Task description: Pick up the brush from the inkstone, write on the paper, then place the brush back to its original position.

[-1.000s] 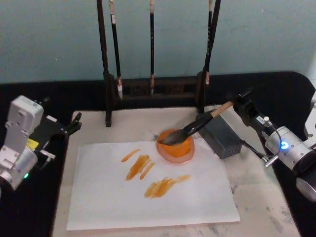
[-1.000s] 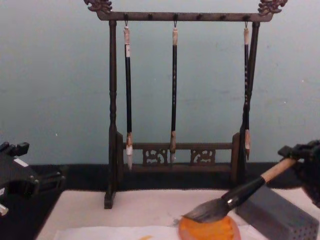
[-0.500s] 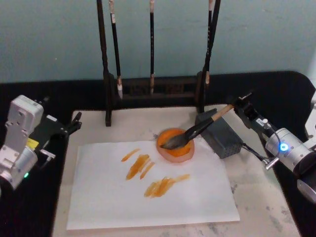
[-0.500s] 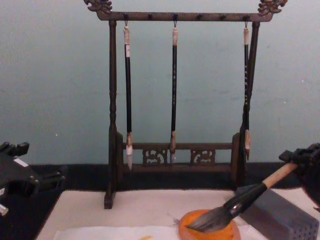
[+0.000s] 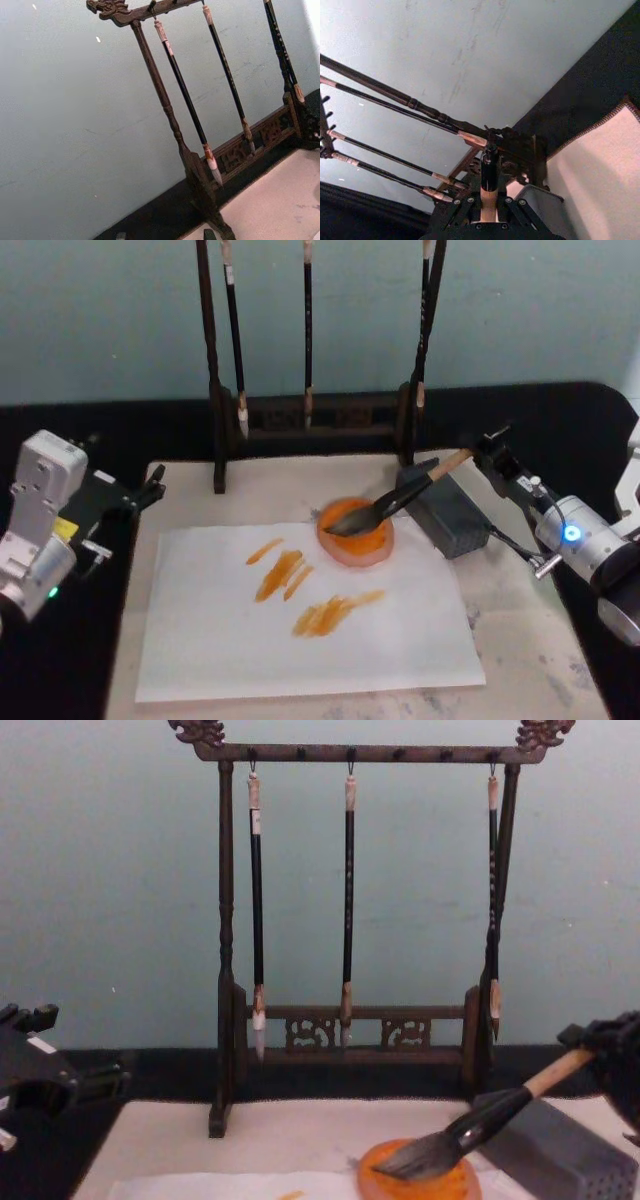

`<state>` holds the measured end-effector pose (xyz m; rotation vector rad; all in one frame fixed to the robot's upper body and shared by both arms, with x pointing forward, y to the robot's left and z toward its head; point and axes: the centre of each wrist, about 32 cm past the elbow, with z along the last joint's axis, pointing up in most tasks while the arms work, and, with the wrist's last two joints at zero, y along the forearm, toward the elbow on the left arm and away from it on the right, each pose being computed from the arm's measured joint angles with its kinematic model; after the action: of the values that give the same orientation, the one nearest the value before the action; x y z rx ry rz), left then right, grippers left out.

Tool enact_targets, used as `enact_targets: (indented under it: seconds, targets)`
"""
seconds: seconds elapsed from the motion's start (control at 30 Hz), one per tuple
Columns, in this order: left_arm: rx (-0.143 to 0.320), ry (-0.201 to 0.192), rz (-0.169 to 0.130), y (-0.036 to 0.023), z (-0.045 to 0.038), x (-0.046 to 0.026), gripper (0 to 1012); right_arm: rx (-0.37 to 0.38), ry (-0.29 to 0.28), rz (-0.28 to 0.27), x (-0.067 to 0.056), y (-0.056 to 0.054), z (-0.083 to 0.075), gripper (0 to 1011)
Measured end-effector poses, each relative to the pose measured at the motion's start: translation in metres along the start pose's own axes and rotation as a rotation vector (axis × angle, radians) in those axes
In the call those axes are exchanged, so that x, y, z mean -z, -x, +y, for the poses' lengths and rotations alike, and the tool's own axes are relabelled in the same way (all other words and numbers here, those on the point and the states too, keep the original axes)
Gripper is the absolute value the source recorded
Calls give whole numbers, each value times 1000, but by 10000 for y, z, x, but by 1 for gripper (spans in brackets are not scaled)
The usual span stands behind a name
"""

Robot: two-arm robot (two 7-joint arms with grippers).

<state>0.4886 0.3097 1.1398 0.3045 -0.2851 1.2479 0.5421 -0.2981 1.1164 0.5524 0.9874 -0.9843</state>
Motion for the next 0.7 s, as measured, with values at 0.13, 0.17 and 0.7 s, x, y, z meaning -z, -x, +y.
enact_targets:
  seconds: [0.13,0.17,0.7]
  targets:
    - [0,0,0,0,0,0,1001,12,-1,8,-3,-25,9,178]
    - [0,0,0,0,0,0,1001,13,-1,10,-2,-30,9,178]
    - [0,0,0,0,0,0,1001,31,-2,48,10,-107,29,177]
